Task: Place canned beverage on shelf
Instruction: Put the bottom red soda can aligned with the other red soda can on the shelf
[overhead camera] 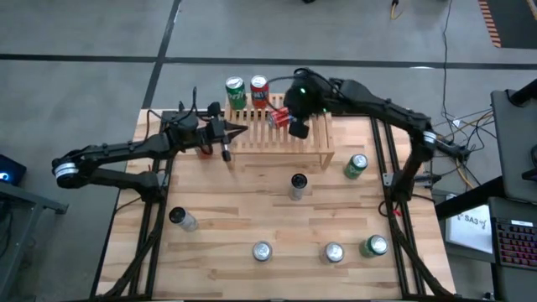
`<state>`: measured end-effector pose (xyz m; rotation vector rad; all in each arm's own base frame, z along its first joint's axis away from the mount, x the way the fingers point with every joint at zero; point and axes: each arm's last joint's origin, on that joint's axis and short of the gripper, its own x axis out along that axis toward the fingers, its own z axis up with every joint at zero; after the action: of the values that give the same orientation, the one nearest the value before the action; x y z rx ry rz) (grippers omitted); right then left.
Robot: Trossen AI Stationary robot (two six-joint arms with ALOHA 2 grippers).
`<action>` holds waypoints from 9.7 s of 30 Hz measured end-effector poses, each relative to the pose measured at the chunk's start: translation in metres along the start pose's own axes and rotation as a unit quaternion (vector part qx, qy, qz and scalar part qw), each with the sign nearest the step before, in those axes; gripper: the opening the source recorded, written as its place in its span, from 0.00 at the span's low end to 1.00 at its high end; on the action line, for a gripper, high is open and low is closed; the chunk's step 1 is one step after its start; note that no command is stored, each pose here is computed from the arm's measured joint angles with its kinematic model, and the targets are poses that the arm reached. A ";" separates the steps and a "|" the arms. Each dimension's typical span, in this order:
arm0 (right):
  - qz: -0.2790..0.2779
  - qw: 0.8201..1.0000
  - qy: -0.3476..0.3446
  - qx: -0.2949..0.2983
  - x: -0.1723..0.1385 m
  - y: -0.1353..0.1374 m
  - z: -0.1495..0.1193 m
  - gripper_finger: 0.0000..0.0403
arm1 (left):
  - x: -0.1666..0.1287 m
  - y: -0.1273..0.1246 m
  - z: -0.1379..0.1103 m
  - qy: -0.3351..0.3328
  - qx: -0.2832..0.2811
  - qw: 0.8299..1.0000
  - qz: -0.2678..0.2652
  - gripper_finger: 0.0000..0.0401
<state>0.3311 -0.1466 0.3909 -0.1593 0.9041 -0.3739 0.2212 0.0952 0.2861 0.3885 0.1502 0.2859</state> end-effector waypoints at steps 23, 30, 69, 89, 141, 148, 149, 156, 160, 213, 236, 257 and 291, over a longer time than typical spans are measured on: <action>0.072 0.990 0.068 -0.106 0.032 -0.013 0.016 0.32 | -0.042 0.006 0.025 -0.044 0.002 0.999 0.020 0.00; 0.079 0.988 0.075 -0.111 0.032 -0.008 0.015 0.65 | -0.039 0.006 0.024 -0.039 0.002 0.999 0.019 0.00; 0.131 0.966 0.192 -0.111 0.080 0.006 -0.003 0.70 | -0.039 0.005 0.023 -0.039 -0.014 0.999 0.011 0.04; 0.100 0.976 0.128 -0.148 0.038 0.052 0.032 0.70 | 0.004 -0.003 0.000 -0.030 -0.073 0.995 -0.052 0.77; 0.085 0.980 0.104 -0.145 0.023 0.056 0.037 0.84 | 0.059 -0.006 -0.015 -0.050 -0.109 0.988 -0.098 0.72; 0.063 0.993 0.036 -0.096 -0.028 0.044 0.041 0.83 | 0.036 -0.005 -0.010 -0.114 -0.111 0.984 -0.076 0.72; 0.063 0.994 0.021 -0.089 -0.038 0.042 0.041 0.83 | 0.031 -0.006 -0.010 -0.125 -0.110 0.983 -0.072 0.72; 0.089 0.987 -0.119 -0.064 -0.099 0.031 0.045 0.83 | -0.013 -0.013 -0.003 -0.250 -0.090 0.958 -0.108 0.72; 0.136 0.970 -0.188 -0.068 -0.117 0.031 0.048 0.83 | -0.038 -0.014 0.004 -0.319 -0.075 0.939 -0.105 0.72; 0.109 0.788 -0.606 -0.010 0.015 0.109 0.049 0.85 | -0.053 -0.012 0.012 -0.451 -0.060 0.888 -0.061 0.72; 0.105 0.760 -0.642 -0.015 0.010 0.108 0.054 0.69 | -0.003 -0.010 0.012 -0.427 -0.096 0.889 -0.132 0.72; 0.083 0.910 -0.405 0.039 -0.023 0.085 0.070 0.69 | -0.039 0.028 0.018 -0.350 -0.130 0.910 -0.180 0.85; 0.014 0.970 -0.187 0.155 0.097 0.036 0.031 0.69 | -0.079 0.051 0.016 -0.270 -0.153 0.945 -0.101 0.85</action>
<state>0.4187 -0.1509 0.3276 0.0699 0.4669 -0.4371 0.1370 0.1112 0.3279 0.1302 -0.3899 -0.0087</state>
